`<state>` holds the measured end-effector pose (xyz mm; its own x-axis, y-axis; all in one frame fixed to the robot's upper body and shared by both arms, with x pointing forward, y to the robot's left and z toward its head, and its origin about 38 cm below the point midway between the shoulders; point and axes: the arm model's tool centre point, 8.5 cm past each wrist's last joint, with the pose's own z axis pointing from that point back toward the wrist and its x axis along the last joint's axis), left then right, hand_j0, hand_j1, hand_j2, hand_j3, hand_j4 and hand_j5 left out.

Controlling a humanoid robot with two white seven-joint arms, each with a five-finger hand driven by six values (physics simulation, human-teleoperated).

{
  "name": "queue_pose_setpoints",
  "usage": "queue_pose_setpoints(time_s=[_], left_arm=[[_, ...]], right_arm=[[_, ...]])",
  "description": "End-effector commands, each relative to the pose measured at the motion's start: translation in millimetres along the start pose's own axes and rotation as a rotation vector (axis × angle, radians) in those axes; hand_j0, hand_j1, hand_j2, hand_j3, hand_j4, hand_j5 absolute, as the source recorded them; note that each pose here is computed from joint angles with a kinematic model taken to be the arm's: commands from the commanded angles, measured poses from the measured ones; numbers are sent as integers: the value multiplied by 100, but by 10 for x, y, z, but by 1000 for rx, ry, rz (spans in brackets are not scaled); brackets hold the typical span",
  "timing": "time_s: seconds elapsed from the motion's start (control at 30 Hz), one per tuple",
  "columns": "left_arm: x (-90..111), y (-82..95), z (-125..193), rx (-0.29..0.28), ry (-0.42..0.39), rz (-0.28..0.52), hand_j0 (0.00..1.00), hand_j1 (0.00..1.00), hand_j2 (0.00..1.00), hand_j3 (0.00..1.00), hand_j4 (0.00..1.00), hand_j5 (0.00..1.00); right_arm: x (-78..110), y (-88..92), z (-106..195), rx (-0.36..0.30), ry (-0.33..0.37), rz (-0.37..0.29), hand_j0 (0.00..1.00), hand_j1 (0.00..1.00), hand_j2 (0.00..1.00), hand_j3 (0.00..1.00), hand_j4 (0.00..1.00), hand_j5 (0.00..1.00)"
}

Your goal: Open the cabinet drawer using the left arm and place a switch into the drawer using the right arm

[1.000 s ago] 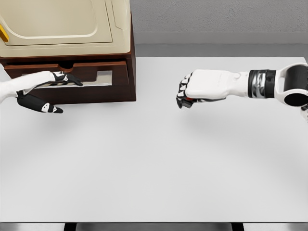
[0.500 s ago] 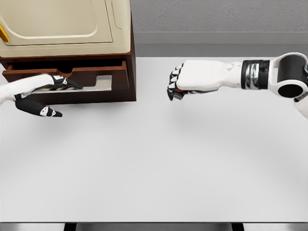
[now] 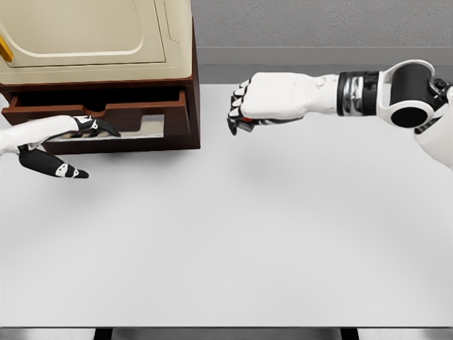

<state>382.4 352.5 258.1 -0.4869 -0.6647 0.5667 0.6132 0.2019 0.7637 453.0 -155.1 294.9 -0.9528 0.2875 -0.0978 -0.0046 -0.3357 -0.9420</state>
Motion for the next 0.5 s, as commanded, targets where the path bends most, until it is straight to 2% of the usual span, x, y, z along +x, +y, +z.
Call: queue_pose_setpoints(time_s=[0.0, 0.17, 0.47], left_arm=[[20, 16, 21, 5, -9, 12, 84, 84, 84, 84, 84, 84], [35, 15, 45, 1, -8, 7, 84, 84, 84, 84, 84, 84], [43, -18, 84, -6, -22, 3, 83, 83, 83, 83, 83, 83]], right_arm=[[-8, 9, -32, -4, -2, -13, 51, 51, 51, 51, 51, 51], [-12, -4, -28, -8, -1, -12, 51, 51, 51, 51, 51, 51], [-44, -153, -3, -36, -2, -6, 51, 51, 51, 51, 51, 51]])
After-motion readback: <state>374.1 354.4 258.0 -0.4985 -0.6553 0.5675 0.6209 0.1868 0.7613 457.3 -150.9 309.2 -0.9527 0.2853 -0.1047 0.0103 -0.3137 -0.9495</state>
